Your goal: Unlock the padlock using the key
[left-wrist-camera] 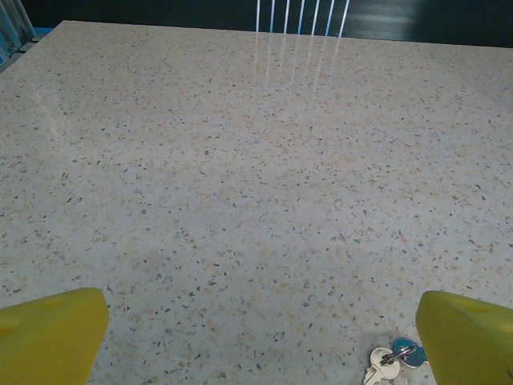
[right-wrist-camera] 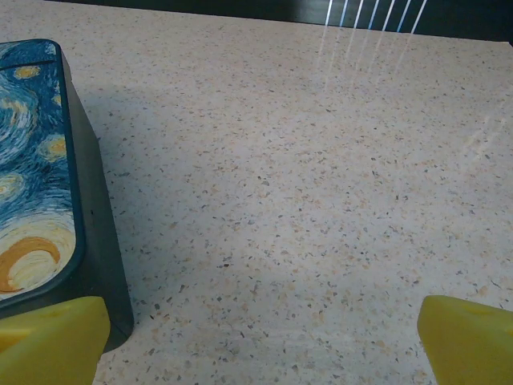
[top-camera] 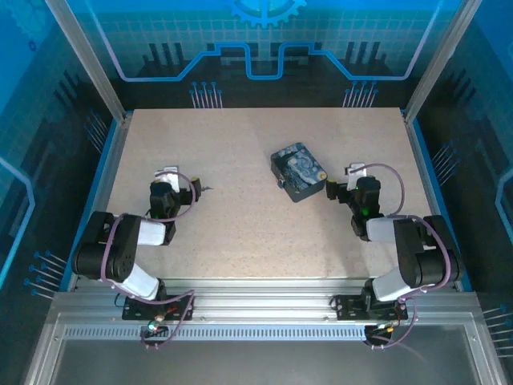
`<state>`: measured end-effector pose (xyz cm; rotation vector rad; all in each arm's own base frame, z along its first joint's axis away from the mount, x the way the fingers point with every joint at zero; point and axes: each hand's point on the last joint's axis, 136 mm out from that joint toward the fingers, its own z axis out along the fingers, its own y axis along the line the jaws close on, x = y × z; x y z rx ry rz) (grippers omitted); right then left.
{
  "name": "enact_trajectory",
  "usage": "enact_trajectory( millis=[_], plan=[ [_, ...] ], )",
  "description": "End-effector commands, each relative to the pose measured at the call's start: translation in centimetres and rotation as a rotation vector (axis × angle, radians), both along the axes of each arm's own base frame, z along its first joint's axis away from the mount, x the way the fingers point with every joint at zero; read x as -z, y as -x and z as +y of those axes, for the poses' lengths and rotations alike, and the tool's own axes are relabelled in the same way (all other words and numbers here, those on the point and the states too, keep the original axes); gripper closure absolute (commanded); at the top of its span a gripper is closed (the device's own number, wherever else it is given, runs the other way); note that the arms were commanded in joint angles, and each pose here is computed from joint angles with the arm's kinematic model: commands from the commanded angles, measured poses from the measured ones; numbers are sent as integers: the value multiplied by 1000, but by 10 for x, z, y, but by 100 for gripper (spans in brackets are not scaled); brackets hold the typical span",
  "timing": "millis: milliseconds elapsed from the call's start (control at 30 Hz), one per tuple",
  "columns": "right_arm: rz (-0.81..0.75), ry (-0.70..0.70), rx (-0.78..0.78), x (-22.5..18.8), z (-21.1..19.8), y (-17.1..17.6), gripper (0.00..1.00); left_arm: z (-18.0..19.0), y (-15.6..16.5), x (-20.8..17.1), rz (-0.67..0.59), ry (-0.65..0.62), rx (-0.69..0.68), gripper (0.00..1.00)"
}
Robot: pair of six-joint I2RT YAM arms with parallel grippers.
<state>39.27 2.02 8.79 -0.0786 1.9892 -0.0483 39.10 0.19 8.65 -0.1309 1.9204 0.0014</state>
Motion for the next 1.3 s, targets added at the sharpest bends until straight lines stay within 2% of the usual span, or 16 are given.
enact_trajectory(
  millis=[0,833,1033,1167,1267],
  plan=[
    [-30,7,9,-7,-2,-4,0,-4,-7,-10,-30,-16,32,1],
    [-32,6,8,-7,-2,-4,0,-1,-8,-10,-22,4,33,1],
    [30,-28,30,-32,-11,-9,0,5,-11,-25,16,-1,-6,1],
    [20,-56,54,-49,-16,-3,0,10,-15,-42,68,-6,-41,1],
    [-32,-114,37,-74,-11,1,0,11,-16,-61,55,24,-54,1]
  ],
)
